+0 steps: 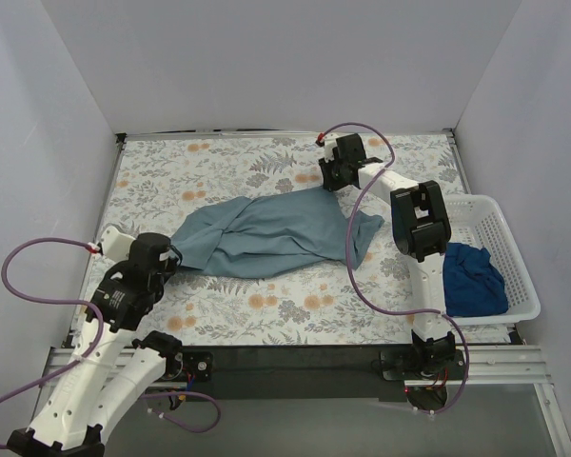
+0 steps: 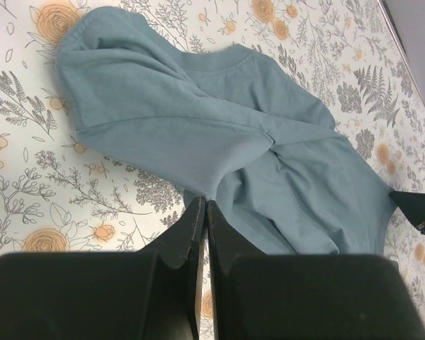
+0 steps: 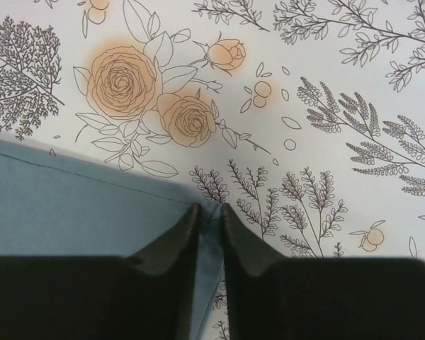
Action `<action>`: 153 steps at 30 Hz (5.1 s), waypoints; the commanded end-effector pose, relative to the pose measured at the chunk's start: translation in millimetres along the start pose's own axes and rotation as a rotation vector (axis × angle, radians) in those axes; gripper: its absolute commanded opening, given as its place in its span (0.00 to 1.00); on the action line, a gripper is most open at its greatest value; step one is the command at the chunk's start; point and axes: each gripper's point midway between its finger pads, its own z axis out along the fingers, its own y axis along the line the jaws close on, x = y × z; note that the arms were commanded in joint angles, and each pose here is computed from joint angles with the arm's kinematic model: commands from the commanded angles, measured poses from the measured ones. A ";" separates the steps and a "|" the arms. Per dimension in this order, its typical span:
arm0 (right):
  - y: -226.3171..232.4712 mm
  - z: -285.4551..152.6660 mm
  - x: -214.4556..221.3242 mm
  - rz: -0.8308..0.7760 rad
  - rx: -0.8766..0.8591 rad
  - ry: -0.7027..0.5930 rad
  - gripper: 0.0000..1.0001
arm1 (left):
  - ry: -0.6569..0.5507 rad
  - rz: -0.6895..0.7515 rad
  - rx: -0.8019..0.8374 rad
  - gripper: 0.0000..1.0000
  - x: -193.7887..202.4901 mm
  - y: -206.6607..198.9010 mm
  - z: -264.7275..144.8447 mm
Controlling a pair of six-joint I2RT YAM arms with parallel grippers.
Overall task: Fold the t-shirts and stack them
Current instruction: Flatten the tshirt out, then fold the tshirt
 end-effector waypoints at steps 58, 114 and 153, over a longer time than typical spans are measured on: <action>-38.9 -357.9 -117.3 -0.028 0.422 -0.723 0.01 | -0.426 0.237 0.432 0.00 -217.9 -288.9 75.5; -162.2 -153.4 18.5 0.164 0.544 -0.230 0.01 | 0.183 0.027 0.093 0.00 -73.1 -133.0 189.6; -125.2 -176.6 14.8 0.250 0.412 -0.240 0.47 | 0.377 -0.001 0.191 0.00 -16.6 -111.2 131.6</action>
